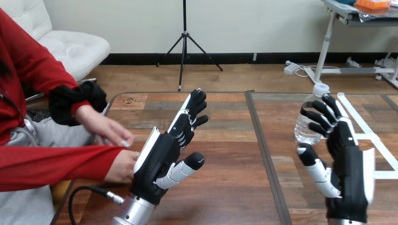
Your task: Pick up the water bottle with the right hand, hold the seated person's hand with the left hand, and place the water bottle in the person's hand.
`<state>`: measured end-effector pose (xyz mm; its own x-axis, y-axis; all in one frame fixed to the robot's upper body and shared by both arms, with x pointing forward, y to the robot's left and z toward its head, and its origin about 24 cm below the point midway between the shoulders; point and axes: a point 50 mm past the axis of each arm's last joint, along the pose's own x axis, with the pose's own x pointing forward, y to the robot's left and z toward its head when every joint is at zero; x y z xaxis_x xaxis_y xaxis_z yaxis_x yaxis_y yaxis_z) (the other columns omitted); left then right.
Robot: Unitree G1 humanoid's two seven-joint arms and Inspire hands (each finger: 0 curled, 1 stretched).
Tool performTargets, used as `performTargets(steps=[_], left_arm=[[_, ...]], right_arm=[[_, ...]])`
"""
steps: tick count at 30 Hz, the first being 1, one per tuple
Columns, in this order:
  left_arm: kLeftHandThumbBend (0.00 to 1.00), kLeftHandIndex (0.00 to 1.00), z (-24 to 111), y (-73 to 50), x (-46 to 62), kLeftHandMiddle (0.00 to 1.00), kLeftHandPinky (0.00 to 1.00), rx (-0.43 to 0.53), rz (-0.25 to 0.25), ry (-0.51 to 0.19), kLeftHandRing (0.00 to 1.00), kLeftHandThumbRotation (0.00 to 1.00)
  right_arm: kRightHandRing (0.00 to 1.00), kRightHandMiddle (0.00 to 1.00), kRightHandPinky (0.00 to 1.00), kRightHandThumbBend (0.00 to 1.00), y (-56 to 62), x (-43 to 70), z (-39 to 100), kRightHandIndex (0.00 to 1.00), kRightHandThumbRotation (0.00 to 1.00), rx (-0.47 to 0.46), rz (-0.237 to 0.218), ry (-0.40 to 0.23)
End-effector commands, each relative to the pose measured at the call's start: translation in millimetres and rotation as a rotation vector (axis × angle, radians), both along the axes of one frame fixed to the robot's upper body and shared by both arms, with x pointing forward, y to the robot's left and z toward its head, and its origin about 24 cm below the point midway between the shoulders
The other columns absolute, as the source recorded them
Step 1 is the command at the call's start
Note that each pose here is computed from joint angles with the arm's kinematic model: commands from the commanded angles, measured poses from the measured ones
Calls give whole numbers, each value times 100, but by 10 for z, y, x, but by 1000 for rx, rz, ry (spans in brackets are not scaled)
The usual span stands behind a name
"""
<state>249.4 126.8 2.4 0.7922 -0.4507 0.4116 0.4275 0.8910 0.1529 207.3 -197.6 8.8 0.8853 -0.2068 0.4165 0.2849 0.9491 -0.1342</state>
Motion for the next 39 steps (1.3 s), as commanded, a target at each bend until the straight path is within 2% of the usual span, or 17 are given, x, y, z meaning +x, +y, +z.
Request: performTargets(steps=[1, 20, 33, 35, 39], left_arm=[[100, 100, 173, -44, 155, 100, 91, -4, -15, -72, 98, 83], [100, 100, 173, -47, 152, 100, 91, -1, -14, -74, 98, 84], [100, 100, 165, -55, 146, 100, 92, -5, -18, -68, 98, 83], [100, 100, 166, -57, 145, 100, 92, -5, -17, -69, 98, 83], [100, 100, 162, -63, 137, 100, 92, -6, -21, -70, 98, 83]], right_arm=[[77, 84, 77, 100, -49, 170, 201, 86, 75, -6, -40, -89], [80, 84, 76, 100, -217, 221, 169, 87, 69, 3, -96, -57], [83, 84, 77, 100, -330, 292, 159, 87, 64, -1, -110, -31], [84, 84, 77, 100, -352, 312, 159, 87, 64, -4, -112, -22], [85, 85, 77, 100, -477, 453, 216, 88, 63, -80, -132, 10]])
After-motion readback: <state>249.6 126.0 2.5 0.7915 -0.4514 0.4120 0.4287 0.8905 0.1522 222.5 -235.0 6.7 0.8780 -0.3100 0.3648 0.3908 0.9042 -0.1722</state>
